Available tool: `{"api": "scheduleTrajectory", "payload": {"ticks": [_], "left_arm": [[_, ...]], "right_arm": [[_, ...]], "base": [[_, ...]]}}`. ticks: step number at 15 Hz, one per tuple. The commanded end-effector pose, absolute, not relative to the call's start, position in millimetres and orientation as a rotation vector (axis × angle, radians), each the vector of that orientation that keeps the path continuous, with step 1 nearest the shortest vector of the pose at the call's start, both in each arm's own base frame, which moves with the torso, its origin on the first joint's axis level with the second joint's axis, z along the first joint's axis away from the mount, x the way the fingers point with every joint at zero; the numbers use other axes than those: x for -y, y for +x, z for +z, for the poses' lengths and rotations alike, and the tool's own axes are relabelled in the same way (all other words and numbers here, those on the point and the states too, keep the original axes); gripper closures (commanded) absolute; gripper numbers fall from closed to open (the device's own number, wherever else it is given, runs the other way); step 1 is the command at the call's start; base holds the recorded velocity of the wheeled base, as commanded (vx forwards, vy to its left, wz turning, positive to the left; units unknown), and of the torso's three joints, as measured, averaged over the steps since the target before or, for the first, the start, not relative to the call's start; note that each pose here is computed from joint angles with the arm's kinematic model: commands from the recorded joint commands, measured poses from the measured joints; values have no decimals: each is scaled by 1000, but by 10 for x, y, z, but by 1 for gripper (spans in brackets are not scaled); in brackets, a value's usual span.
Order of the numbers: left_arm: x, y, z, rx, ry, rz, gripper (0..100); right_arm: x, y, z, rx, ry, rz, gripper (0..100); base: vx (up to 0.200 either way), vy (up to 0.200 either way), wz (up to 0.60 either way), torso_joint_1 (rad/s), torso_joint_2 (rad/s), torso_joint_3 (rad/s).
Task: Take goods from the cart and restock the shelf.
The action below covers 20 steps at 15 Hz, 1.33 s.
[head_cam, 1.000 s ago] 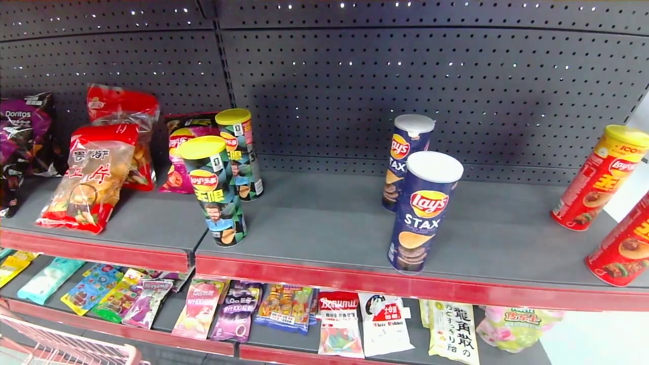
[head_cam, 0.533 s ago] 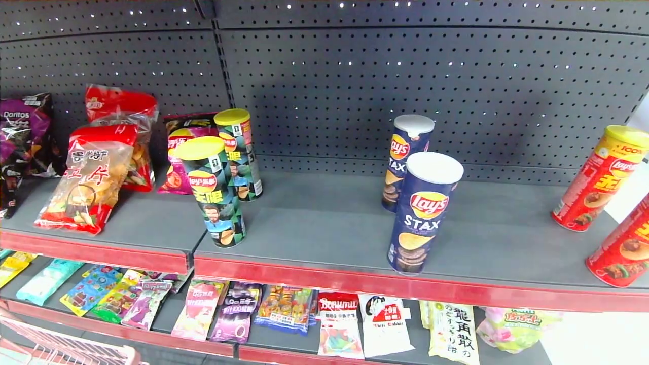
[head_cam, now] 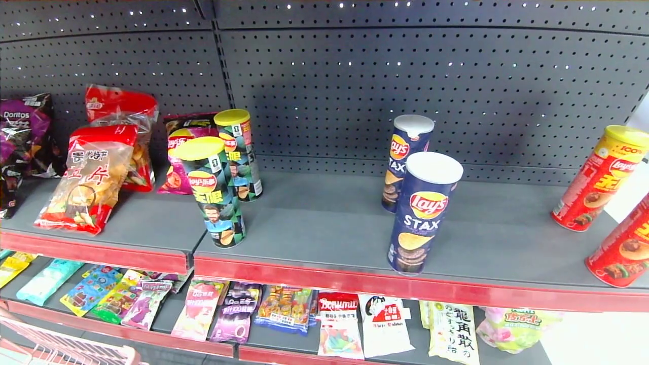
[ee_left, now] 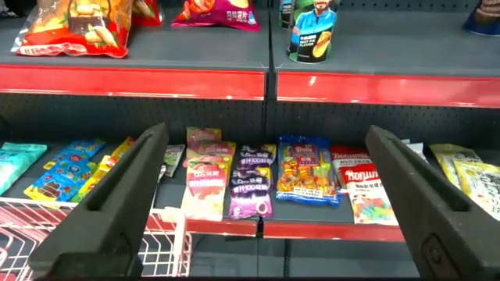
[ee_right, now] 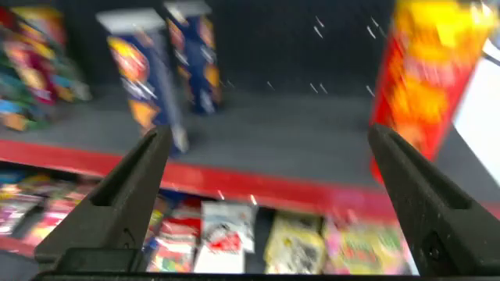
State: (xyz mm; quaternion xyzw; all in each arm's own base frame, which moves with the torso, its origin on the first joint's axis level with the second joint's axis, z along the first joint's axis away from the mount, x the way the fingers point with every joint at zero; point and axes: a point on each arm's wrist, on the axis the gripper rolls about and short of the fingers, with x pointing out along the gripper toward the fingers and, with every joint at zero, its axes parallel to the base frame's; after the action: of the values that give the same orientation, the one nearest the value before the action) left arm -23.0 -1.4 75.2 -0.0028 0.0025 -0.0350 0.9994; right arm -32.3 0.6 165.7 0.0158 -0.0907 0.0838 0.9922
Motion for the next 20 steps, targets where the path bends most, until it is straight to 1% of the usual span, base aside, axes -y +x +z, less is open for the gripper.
{"api": "scheduleTrajectory", "payload": {"ticks": [1,2,4,6,8,10,11,12,15,18,20], "left_arm": [[14,-229,753,-6,-6,-72,0],[14,-229,753,-6,-6,-71,0],[14,-229,753,-6,-6,-72,0],[14,-229,753,-6,-6,-69,0],[14,-229,753,-6,-6,-72,0],[14,-229,753,-6,-6,-69,0],[14,-229,753,-6,-6,-71,0],[14,-229,753,-6,-6,-71,0],[14,-229,753,-6,-6,-71,0],[14,-229,753,-6,-6,-69,0],[14,-229,753,-6,-6,-71,0]], "right_arm": [[-67,151,2222,36,20,346,0],[-123,369,2251,-48,25,420,0],[-238,610,2127,-195,29,552,0],[-324,825,2009,-322,36,573,0],[-377,990,1971,-388,35,571,0],[-459,1267,1848,-465,24,552,0],[-477,1343,1820,-470,16,528,0],[-520,1465,1790,-472,-12,467,0],[-628,1637,1670,-534,-60,425,0],[-677,1832,1557,-520,-114,337,0],[-697,1908,1544,-504,-126,330,0]], "base": [[0,0,0,0,0,0],[0,0,0,0,0,0],[0,0,0,0,0,0],[0,0,0,0,0,0],[0,0,0,0,0,0],[0,0,0,0,0,0],[0,0,0,0,0,0],[0,0,0,0,0,0],[0,0,0,0,0,0],[0,0,0,0,0,0],[0,0,0,0,0,0]]}}
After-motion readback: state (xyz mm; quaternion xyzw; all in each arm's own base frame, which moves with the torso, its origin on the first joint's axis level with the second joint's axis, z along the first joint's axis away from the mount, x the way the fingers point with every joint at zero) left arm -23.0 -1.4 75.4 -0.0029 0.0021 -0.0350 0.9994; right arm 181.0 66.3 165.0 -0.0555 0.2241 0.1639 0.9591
